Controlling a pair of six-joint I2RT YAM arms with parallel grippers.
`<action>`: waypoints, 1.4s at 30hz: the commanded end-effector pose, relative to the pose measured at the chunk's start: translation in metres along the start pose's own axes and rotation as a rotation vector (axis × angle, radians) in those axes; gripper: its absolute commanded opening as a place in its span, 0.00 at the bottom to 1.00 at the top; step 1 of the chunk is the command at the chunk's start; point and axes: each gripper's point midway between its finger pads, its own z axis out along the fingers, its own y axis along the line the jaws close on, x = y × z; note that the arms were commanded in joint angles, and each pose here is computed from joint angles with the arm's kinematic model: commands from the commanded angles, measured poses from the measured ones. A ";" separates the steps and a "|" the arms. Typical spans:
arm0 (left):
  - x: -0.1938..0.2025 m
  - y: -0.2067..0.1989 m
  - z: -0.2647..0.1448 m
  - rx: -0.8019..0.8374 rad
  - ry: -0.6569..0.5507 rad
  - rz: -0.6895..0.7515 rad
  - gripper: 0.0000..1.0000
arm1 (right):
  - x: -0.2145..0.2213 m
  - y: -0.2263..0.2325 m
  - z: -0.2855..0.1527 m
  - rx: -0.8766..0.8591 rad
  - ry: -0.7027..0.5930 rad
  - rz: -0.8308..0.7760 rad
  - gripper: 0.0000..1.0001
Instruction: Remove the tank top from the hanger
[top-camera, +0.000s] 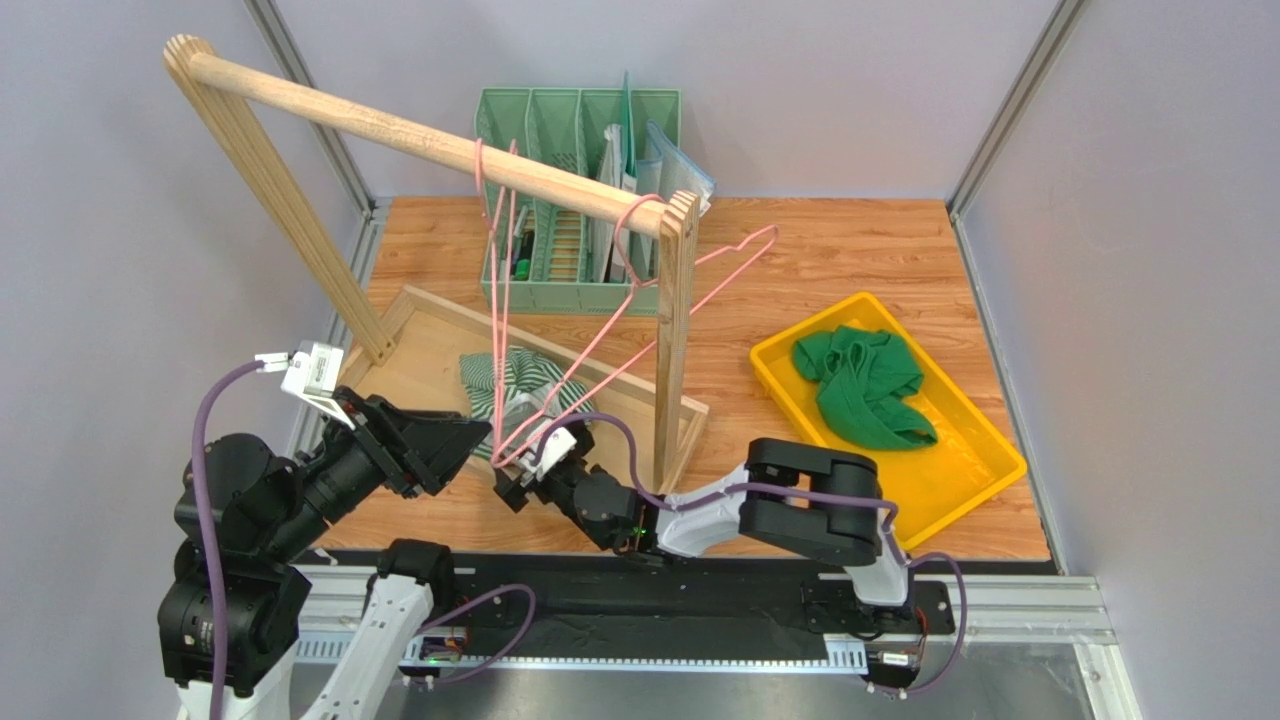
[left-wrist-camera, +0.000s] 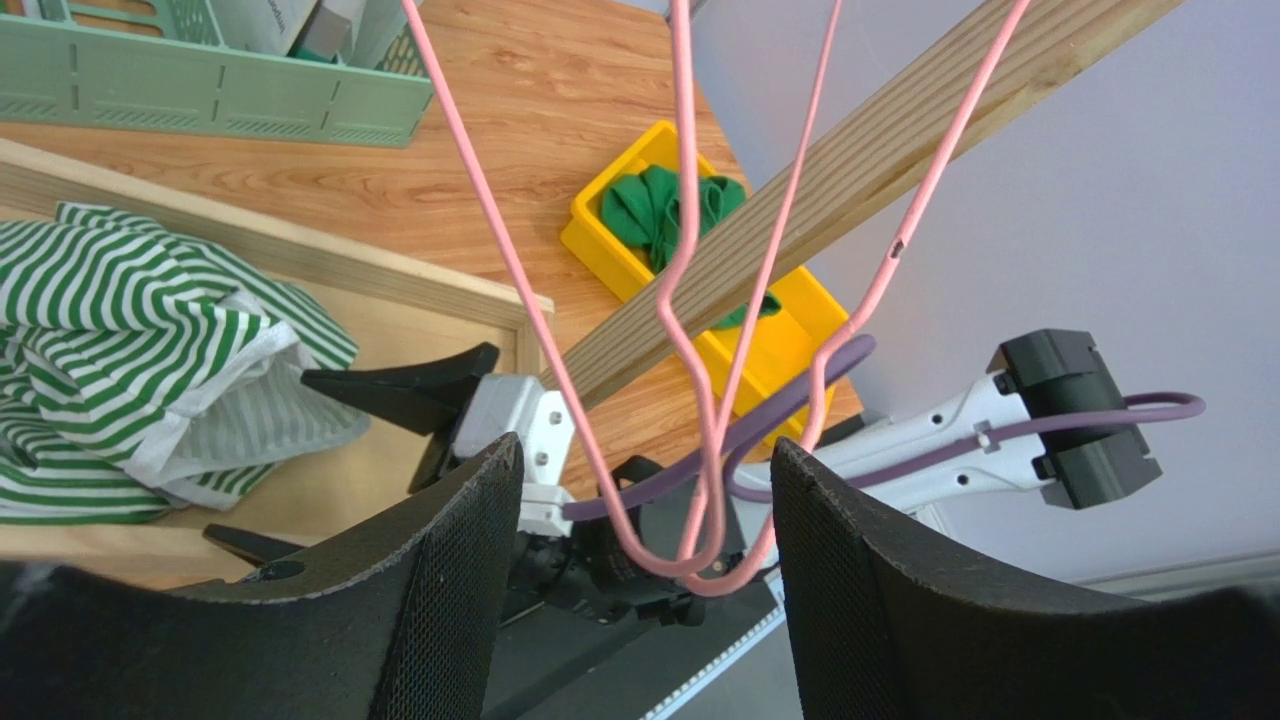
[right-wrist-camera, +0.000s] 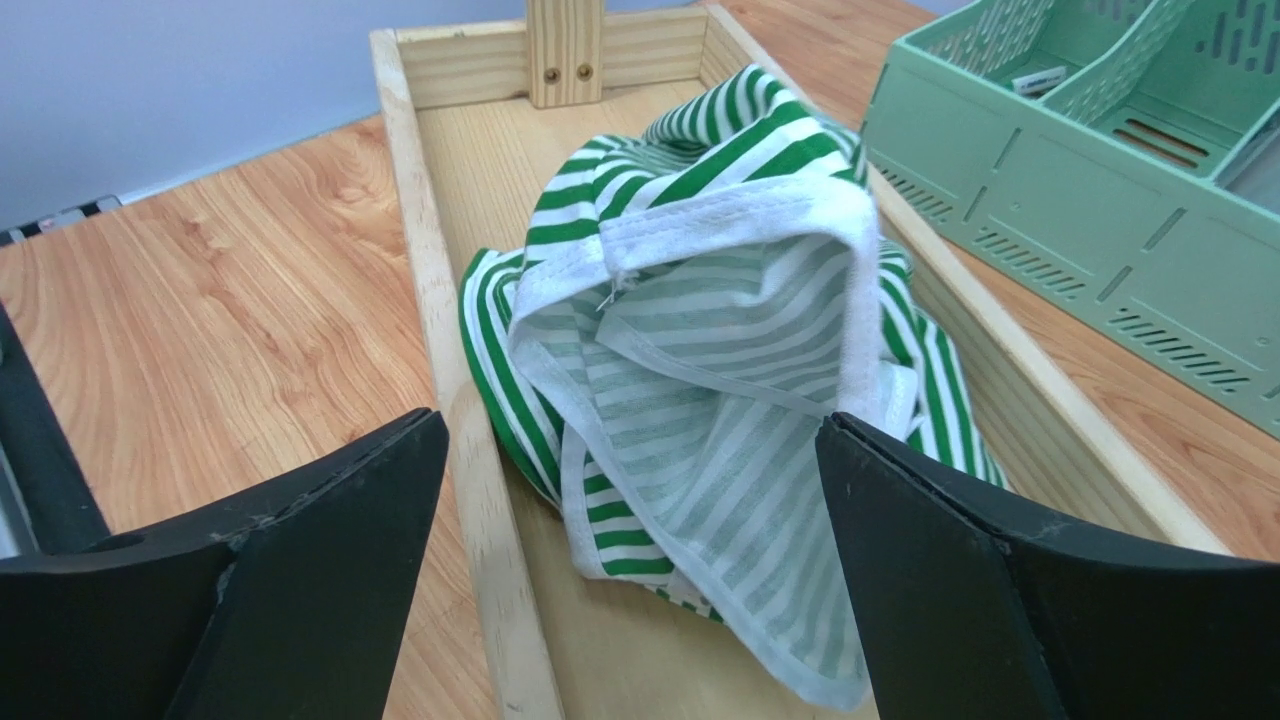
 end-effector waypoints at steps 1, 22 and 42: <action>-0.001 0.001 -0.001 -0.001 -0.011 0.030 0.67 | 0.003 0.004 0.017 -0.011 -0.024 0.032 1.00; -0.001 0.002 -0.002 -0.010 -0.008 0.030 0.67 | 0.067 -0.015 0.063 -0.019 0.177 -0.028 0.98; 0.003 0.000 -0.005 -0.002 -0.009 0.018 0.66 | 0.063 -0.048 0.043 0.044 0.260 0.013 0.04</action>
